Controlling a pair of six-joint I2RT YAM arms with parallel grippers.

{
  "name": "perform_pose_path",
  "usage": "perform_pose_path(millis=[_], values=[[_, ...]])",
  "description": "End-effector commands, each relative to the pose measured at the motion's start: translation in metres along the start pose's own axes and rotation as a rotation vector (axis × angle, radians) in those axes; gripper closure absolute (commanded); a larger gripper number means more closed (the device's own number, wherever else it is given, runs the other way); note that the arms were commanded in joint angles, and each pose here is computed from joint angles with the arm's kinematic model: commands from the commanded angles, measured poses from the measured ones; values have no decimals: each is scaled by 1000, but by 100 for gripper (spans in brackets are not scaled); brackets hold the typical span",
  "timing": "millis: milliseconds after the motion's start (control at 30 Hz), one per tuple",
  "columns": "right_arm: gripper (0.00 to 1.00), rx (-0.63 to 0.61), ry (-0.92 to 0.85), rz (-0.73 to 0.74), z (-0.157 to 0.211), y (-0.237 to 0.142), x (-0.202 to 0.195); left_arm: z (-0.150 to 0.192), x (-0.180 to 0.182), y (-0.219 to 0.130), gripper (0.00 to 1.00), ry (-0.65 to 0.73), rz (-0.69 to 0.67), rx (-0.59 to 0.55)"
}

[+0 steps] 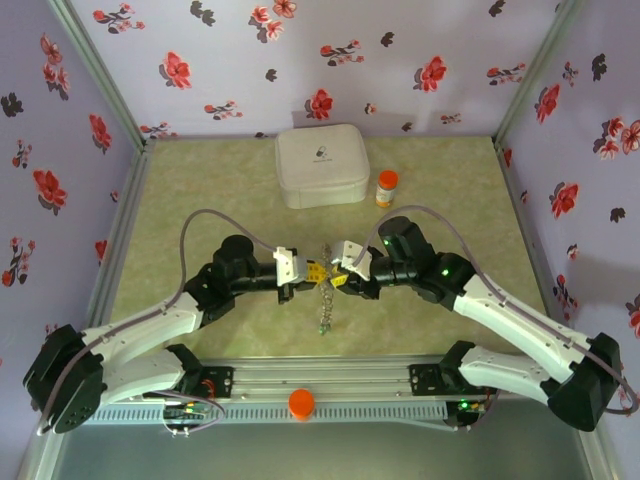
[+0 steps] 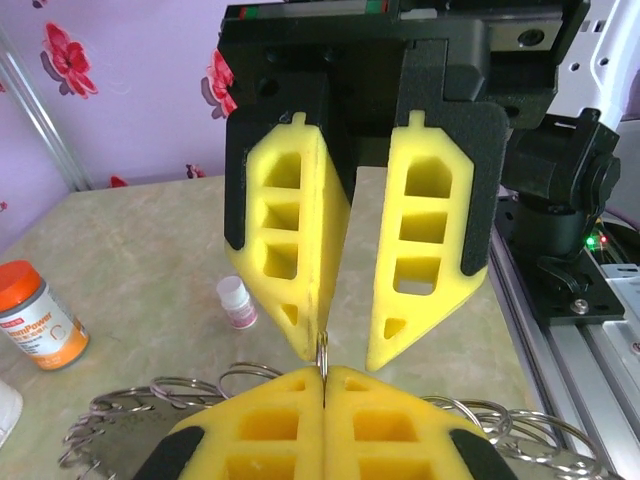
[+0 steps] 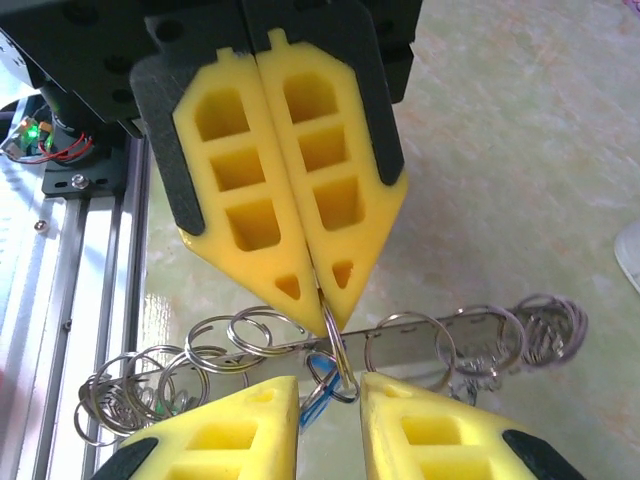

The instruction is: Put the keys on the keyring

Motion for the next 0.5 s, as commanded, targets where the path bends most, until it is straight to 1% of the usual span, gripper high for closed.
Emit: perform_pose_path(millis=[0, 67, 133, 267, 300, 333, 367, 400, 467], values=[[78, -59, 10, -25, -12, 0, 0, -20, 1, 2, 100, 39, 24, -57], [80, -61, 15, -30, -12, 1, 0, -21, 1, 1, 100, 40, 25, -60], [85, -57, 16, -36, -12, 2, 0, -21, 1, 1, 100, 40, 27, -59], [96, -60, 15, -44, -14, 3, 0, -21, 0, 1, 100, 37, 29, -56], [100, -61, 14, -46, -14, 2, 0, -19, 1, 1, 97, 36, 25, -49], [100, -60, 13, -49, -15, 2, 0, -19, 1, 1, 85, 39, 16, -41], [100, -53, 14, -49, -15, 1, 0, -17, 2, 1, 77, 38, 9, -29], [100, -44, 12, -50, -15, 1, 0, -15, 2, 1, 73, 40, 4, -11], [100, -16, 5, -42, -14, 0, -2, -9, 3, 1, 72, 39, -2, 42]])
Point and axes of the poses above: each hand's point on the last joint's axis, 136 mm out from that joint toward the fingers, its own y axis out along the fingers, its own x axis along the line the jaws close on, z = x × y, the point moved 6 cm from there along -y, back along the fingers, and after that the axes turned 5 degrees about -y, right-handed, at the moved point
